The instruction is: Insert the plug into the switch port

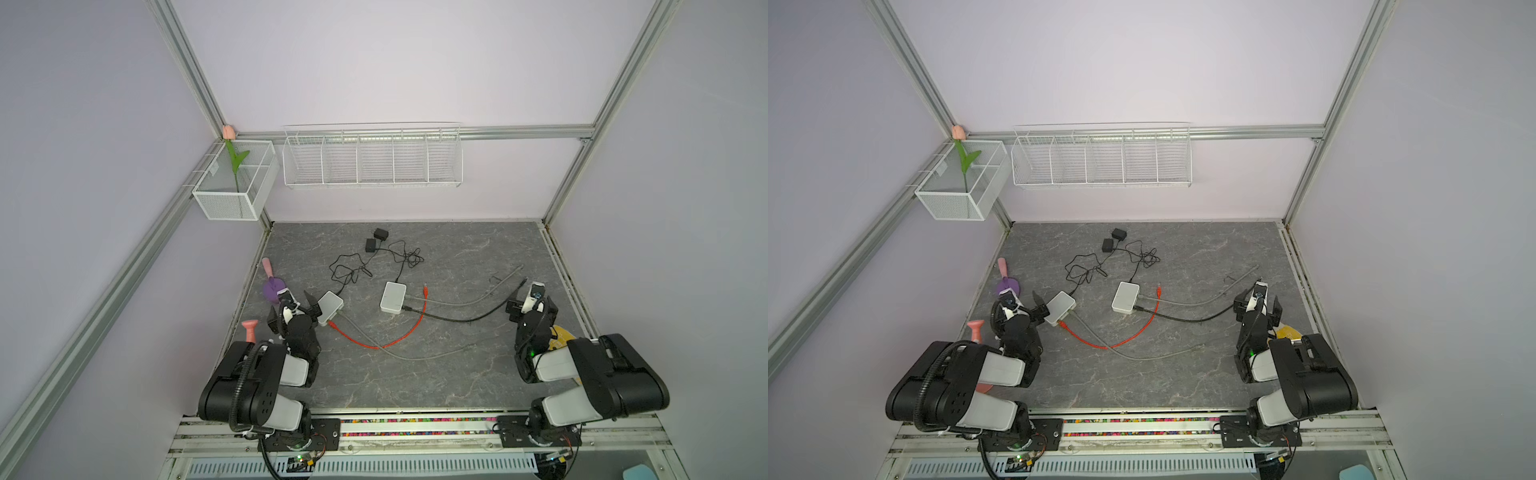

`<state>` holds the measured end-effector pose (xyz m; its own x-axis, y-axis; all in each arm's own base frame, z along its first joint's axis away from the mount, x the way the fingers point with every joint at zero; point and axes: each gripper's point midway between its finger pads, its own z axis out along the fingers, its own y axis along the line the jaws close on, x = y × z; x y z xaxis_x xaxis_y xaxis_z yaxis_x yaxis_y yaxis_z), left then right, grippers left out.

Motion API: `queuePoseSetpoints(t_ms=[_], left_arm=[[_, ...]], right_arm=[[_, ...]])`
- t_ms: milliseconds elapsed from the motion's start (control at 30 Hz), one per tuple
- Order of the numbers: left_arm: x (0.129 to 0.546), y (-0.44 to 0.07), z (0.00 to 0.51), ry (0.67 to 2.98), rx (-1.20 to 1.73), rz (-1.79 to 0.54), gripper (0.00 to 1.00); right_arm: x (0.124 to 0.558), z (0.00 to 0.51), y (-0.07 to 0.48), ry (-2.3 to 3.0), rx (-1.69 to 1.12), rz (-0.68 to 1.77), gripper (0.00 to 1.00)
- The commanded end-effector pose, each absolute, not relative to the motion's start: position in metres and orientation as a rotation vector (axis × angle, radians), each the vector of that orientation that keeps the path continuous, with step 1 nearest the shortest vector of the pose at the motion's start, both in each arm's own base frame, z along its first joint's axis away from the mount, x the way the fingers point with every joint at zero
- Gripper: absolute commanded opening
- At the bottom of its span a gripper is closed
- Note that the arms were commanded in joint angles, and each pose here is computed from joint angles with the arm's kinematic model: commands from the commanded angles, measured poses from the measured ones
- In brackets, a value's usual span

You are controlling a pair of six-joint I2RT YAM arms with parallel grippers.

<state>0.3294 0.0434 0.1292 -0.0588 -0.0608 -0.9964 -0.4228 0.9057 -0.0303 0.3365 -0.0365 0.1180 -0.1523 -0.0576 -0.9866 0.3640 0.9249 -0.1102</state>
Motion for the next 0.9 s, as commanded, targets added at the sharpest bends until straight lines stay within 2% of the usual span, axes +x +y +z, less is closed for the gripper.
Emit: queuePoseSetpoints(t_ms=[0, 200, 300, 400, 667, 867], left_arm=[[0.323, 0.042, 0.140, 1.538, -0.389, 0.260, 0.99], [0.325, 0.028, 0.140, 1.558, -0.301, 0.239, 0.99], [0.333, 0.001, 0.138, 1.588, -0.144, 0.233, 0.99], [0.339, -0.034, 0.130, 1.617, 0.065, 0.227, 0.99], [0.345, -0.027, 0.130, 1.620, 0.014, 0.251, 0.99], [0.369, -0.013, 0.122, 1.675, -0.037, 0.203, 0.99]], right_arm=[[0.335, 0.133, -0.034, 1.614, 0.238, -0.369, 0.89], [0.340, 0.130, -0.013, 1.634, 0.108, -0.332, 0.89], [0.349, 0.123, 0.015, 1.657, -0.050, -0.303, 0.89], [0.347, 0.123, 0.017, 1.656, -0.055, -0.292, 0.89], [0.362, 0.112, 0.001, 1.698, 0.001, -0.284, 0.89], [0.377, 0.109, -0.010, 1.769, 0.064, -0.292, 0.89]])
